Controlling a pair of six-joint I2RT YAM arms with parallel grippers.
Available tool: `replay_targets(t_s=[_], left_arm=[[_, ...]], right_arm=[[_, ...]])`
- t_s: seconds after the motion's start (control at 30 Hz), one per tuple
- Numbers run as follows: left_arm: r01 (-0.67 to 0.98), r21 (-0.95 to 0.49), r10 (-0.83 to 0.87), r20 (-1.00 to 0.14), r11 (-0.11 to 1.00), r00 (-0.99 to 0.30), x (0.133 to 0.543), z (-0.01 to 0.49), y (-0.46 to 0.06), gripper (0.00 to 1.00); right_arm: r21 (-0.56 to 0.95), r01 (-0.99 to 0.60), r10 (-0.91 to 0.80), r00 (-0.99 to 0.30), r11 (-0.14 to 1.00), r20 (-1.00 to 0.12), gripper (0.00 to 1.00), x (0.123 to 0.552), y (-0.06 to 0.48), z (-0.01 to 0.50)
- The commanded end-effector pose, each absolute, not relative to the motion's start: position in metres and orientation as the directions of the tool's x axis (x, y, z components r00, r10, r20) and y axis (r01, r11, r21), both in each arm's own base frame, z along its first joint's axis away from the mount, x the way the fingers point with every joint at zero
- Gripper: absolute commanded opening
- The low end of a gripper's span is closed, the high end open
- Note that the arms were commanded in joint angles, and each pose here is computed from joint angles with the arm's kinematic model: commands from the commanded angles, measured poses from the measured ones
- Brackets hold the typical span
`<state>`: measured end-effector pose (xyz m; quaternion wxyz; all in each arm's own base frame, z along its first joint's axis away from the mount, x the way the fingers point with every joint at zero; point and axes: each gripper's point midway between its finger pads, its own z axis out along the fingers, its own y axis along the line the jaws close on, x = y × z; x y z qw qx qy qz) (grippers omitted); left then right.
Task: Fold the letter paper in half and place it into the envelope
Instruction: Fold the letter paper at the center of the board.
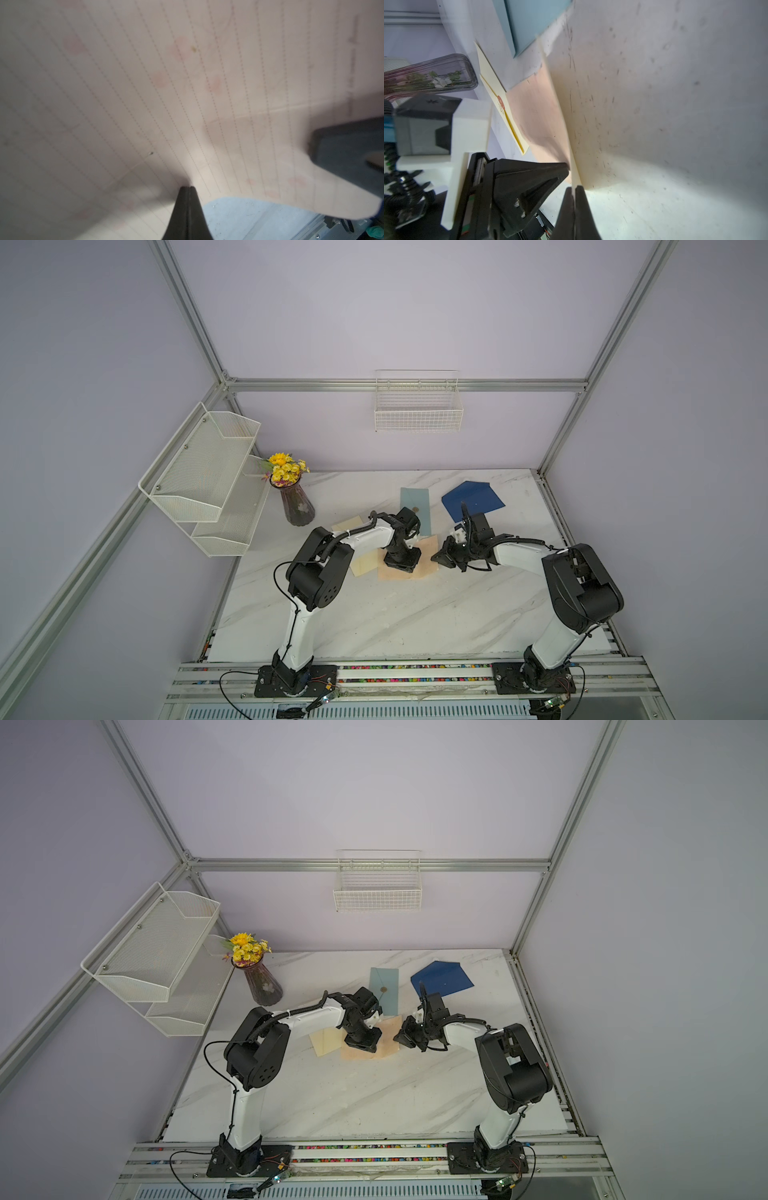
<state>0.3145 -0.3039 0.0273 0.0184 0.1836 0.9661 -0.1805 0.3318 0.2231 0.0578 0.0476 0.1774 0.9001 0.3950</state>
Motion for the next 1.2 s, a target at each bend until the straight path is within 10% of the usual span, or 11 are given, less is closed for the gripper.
replay_targets(t_s=[0.0,1.0,1.17], left_arm=[[0.370,-0.327,0.336,-0.156,0.870,-0.929,0.333,0.048,-0.294,0.00],[0.304,-0.325,0.283,-0.111,0.896,-0.953,0.333,0.025,-0.278,0.00],[0.304,-0.330,0.286,-0.105,0.893,-0.953,0.330,0.022,-0.278,0.00]], right_arm=[[0.696,0.260,0.346,-0.938,0.669,0.017,0.00,0.336,0.212,0.062],[0.661,0.143,0.222,-0.974,0.736,-0.036,0.00,0.303,0.188,0.086],[0.754,0.095,0.215,-0.975,0.650,-0.062,0.35,0.313,0.205,0.106]])
